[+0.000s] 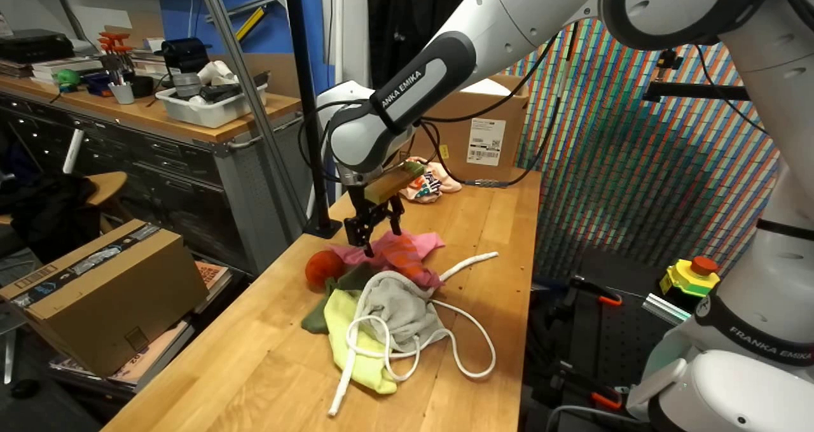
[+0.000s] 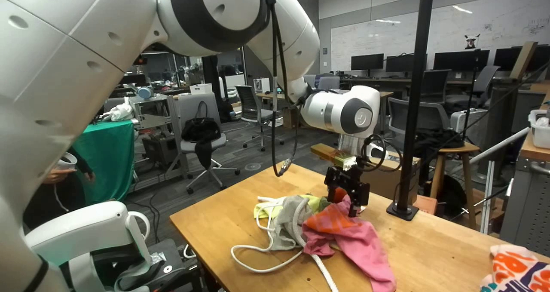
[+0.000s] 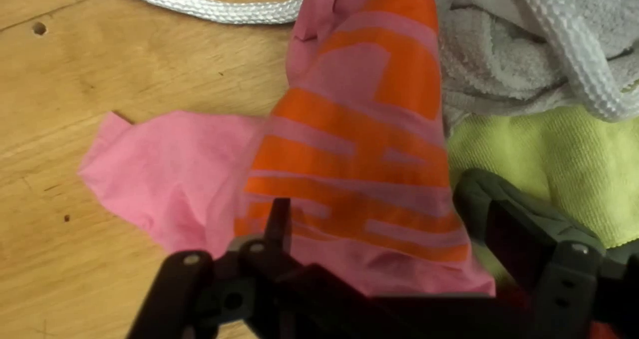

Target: Separate the things on the heap

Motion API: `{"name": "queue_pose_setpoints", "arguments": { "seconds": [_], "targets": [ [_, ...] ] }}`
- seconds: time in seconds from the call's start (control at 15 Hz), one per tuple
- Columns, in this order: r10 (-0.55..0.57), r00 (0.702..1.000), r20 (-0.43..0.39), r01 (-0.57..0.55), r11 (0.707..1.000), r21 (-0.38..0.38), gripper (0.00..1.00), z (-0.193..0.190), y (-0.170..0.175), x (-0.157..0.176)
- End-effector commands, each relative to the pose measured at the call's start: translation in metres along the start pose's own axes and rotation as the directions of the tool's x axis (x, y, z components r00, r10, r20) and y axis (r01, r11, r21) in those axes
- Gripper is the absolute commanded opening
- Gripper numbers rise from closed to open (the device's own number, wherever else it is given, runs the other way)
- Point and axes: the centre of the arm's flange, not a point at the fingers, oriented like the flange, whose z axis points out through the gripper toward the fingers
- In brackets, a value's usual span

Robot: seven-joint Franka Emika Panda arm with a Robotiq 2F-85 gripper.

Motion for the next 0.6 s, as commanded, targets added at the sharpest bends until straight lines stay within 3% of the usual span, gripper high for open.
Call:
{"name": "queue_pose_setpoints", "arguments": {
  "seconds": [0.0,0.33,0.4,0.47,0.53],
  "targets": [
    [0.015,1.000,0.020,-0.015,1.000,0.024,1.00,0.004,0.004,0.005],
    [0.019,0.999,0.040,-0.020,0.999,0.025,1.00,0.017,0.007,0.007],
    [0.018,0.999,0.042,-0.019,1.000,0.023,0.93,0.019,0.007,0.007],
    [0.024,0.999,0.037,-0.024,1.000,0.012,0.75,0.022,0.007,0.009],
    [0.028,0.999,0.040,-0.028,1.000,0.011,0.66,0.024,0.007,0.009]
  ]
}}
